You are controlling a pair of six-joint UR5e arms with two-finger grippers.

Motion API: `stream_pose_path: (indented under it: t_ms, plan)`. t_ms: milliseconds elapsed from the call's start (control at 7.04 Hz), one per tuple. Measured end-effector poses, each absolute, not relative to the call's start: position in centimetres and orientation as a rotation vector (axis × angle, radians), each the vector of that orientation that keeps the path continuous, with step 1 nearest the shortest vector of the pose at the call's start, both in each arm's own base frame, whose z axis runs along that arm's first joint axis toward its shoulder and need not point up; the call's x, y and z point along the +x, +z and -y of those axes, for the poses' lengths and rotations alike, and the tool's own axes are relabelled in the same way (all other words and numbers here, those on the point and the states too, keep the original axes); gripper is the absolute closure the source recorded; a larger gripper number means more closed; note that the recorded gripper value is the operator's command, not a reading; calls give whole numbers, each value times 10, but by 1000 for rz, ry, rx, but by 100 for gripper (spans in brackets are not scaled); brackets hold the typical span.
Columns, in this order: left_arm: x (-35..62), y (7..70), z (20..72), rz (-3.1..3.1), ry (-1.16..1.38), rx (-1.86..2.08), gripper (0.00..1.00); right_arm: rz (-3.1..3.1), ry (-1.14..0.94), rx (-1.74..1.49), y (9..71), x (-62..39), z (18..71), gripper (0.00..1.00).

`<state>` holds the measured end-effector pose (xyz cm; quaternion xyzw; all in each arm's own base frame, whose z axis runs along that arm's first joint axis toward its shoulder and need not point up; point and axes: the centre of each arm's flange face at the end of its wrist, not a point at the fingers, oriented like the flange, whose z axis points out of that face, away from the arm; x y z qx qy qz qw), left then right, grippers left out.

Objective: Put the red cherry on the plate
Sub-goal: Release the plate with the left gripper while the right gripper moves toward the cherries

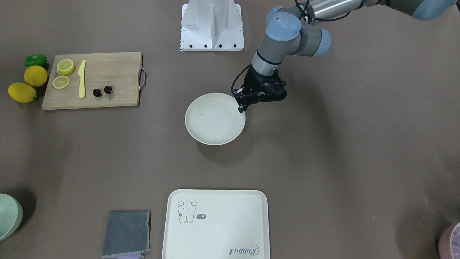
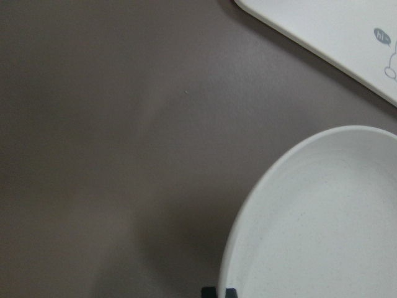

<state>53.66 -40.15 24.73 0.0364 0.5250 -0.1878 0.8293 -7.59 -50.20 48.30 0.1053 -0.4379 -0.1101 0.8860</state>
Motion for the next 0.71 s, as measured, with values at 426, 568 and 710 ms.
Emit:
stream_pose_path:
  t_ms: [426,568,710]
  plan:
    - [561,253,369,-1096,-396,115,100,957,-212,209,472,-141,483,0]
    - [561,255,366,-1093,-396,118,91,964,-197,207,467,-167,475,0]
    - [558,255,365,-1096,-397,120,67,980,-194,203,460,-189,463,0]
